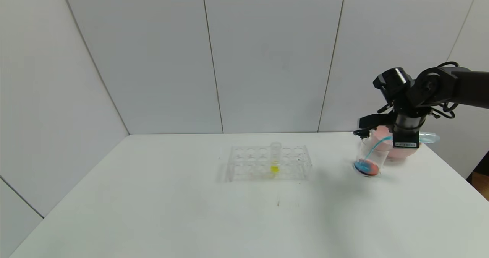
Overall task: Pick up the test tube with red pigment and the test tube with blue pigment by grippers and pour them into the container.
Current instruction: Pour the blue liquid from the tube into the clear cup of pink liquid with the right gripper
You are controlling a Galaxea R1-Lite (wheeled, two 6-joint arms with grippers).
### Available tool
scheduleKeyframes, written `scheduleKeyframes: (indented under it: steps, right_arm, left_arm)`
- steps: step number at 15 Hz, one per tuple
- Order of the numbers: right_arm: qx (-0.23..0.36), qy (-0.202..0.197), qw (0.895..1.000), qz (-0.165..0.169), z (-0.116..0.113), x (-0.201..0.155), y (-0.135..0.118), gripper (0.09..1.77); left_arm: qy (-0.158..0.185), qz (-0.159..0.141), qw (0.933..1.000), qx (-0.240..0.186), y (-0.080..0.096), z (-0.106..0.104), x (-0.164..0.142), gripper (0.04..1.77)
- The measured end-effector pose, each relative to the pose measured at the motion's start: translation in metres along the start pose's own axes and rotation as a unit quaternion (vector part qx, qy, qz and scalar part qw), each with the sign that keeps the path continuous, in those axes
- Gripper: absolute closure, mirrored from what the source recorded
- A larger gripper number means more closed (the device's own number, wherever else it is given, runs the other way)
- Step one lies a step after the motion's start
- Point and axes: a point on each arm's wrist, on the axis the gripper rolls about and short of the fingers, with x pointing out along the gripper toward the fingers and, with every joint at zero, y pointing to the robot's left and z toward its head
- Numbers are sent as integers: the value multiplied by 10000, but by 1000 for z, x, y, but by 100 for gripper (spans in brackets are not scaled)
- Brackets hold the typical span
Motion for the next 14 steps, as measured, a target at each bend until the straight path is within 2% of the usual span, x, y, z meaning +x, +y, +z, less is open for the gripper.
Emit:
scheduleKeyframes:
  steps: [2, 8, 11, 14]
  right_arm:
    - [-207, 288, 9993, -151, 2, -2, 0, 136]
    - [-379, 249, 9983, -362, 9, -5, -2, 136]
    - [-539, 547, 9957, -524, 12, -6, -2, 136]
    - [-601, 561, 9950, -566, 13, -6, -3, 136]
  left_arm:
    - [2, 0, 10000, 0, 0, 0, 0, 5]
    - [0, 0, 10000, 0, 0, 0, 0, 5]
    - [0, 0, 10000, 0, 0, 0, 0, 5]
    - [2, 0, 10000, 0, 0, 0, 0, 5]
